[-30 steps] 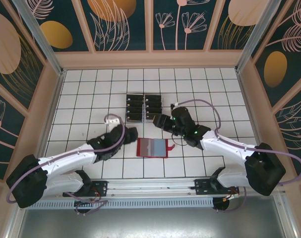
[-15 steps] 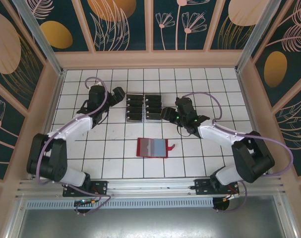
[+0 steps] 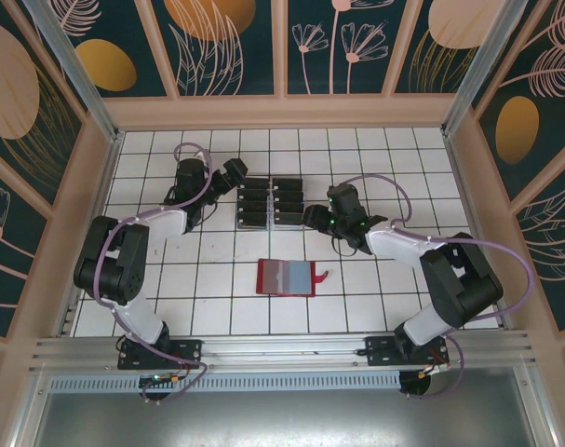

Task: Put the credit cards into the card holder
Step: Move the storage box to the center of the table.

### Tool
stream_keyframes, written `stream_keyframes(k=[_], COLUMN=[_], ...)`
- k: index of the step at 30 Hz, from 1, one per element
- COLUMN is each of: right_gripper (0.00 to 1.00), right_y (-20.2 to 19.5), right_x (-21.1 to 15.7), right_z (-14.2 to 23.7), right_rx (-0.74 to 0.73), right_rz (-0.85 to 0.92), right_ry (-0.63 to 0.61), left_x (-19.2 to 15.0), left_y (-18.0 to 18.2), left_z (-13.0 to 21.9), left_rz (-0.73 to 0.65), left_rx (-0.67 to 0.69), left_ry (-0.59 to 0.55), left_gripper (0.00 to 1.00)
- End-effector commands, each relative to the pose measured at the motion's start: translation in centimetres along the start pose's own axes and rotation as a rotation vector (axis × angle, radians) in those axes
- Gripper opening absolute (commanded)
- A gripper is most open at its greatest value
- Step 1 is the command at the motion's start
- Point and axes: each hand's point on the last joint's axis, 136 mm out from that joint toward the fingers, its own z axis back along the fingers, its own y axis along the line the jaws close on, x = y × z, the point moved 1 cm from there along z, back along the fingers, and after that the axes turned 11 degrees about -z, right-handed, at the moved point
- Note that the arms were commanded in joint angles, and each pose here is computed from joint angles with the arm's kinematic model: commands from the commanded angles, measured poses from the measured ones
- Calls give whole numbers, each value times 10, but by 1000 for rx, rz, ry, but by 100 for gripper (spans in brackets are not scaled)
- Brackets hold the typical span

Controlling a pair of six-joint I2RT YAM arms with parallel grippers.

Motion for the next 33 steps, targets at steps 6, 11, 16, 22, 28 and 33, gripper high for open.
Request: stream_keyframes(k=[6, 11, 16, 22, 28, 33], right_gripper=[55, 55, 55, 55, 55, 54], right_y=[5, 2, -3, -15, -25, -18], right_x=[5, 4, 2, 10, 12, 16], right_z=[0, 5, 15, 33, 50, 62], right_rx=[31, 29, 22, 7, 0, 12], right_rz=[7, -2, -4, -25, -29, 29], right_ry=[-23, -31, -39, -77, -102, -100], left_x=[-8, -20, -39, -57, -75, -74], left_y=[0, -9, -23, -46, -77, -89], left_z=[-8, -12, -13, -17, -40, -45], left_rz=[67, 63, 71, 85, 97, 89], left_rx=[-76, -98, -124, -166, -217, -229], left_ry=[-26, -12, -7, -7, 14, 18], left_gripper=[99, 99, 99, 99, 98, 99])
